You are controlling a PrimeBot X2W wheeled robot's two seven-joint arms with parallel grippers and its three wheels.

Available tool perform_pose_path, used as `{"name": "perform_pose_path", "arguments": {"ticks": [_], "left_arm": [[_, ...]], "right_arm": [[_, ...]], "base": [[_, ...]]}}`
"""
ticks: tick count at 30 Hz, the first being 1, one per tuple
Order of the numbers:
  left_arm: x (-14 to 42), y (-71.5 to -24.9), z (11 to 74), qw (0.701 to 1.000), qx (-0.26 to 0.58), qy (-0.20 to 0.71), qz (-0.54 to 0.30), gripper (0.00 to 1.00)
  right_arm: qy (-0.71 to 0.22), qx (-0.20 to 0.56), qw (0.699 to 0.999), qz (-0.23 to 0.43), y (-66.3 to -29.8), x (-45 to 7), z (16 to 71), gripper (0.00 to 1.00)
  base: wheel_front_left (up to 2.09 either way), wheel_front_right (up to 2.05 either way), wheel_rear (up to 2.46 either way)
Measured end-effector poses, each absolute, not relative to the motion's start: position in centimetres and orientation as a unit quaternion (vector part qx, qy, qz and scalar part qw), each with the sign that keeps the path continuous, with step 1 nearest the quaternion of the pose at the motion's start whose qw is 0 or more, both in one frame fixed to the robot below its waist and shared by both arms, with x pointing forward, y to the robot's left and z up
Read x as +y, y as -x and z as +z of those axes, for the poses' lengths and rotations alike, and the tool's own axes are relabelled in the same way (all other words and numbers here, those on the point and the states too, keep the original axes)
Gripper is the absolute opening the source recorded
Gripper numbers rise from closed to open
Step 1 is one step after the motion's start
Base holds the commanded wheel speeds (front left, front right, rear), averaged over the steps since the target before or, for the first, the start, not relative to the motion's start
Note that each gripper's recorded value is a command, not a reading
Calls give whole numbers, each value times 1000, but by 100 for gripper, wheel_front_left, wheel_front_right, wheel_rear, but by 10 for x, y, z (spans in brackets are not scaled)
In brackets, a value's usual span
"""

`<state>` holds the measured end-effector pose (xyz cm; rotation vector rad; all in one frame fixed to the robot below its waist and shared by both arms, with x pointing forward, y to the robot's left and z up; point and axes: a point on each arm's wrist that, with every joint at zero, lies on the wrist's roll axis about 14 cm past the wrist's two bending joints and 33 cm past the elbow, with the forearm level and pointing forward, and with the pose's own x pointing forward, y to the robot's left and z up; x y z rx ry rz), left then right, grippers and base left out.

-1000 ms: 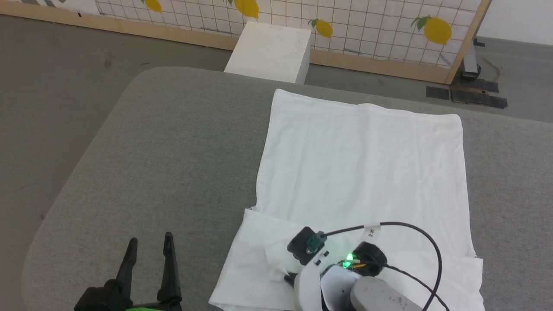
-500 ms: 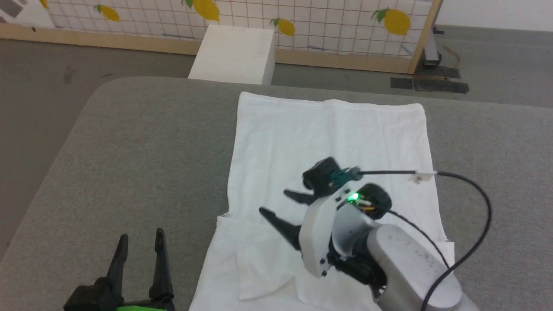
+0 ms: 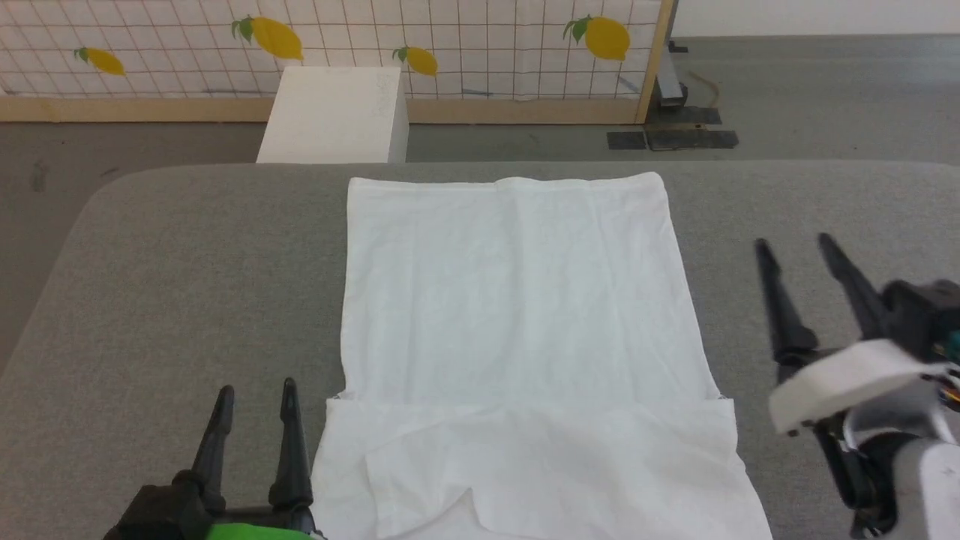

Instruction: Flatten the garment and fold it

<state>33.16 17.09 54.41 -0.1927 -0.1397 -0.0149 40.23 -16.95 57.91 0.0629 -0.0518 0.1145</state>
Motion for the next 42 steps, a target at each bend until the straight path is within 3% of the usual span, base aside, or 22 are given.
{"name": "perform_pose_path", "arguments": {"ticks": [6, 11, 24, 33, 42], "left_arm": [[159, -335, 547, 992, -80, 97, -31, 100], [156, -335, 540, 993, -73, 91, -35, 100], [157, -349, 538, 993, -76, 82, -42, 100], [155, -429, 582, 989, -82, 13, -120, 100], [151, -510, 594, 983, -7, -54, -174, 100]], "right_arm": [[-24, -75, 997, -26, -368, -225, 580, 100], [-36, -55, 996, -67, -345, -251, 547, 100], [-42, -46, 995, -81, -345, -258, 531, 100], [-37, -51, 996, -64, -372, -249, 536, 100], [-25, -41, 997, -63, -399, -248, 524, 100]], "base": [[0, 0, 0], [0, 0, 0], [0, 0, 0], [0, 0, 0], [0, 0, 0]]}}
